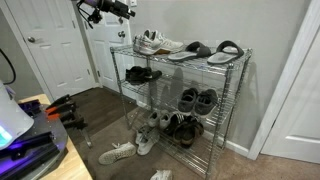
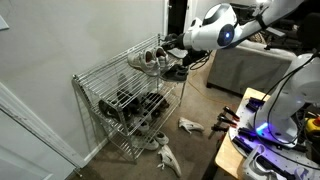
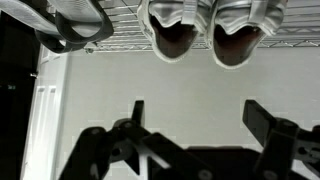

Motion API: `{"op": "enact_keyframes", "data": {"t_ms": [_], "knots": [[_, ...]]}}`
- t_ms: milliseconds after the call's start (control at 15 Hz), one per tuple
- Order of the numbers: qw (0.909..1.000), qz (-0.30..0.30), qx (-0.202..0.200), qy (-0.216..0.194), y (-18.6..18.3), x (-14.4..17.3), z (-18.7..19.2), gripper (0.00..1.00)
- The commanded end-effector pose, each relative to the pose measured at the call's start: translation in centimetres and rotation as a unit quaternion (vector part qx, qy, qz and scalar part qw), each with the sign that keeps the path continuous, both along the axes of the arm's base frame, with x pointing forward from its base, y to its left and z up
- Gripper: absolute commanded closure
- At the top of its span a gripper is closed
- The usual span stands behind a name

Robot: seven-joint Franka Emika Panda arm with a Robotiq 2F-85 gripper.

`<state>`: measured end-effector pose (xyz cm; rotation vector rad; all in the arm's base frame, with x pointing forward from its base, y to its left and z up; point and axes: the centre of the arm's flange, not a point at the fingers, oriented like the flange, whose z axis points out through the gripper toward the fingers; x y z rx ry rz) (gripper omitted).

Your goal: Remove the grey shoes from the middle rack and put them on the top rack

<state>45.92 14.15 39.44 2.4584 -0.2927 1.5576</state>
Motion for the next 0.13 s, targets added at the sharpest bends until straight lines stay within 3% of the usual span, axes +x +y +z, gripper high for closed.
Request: {"op": "enact_keyframes", "data": {"t_ms": [0,67], "knots": [[1.0,0.0,0.0,0.0,0.0,0.0,0.0,0.0],[1.0,0.0,0.0,0.0,0.0,0.0,0.0,0.0]]}}
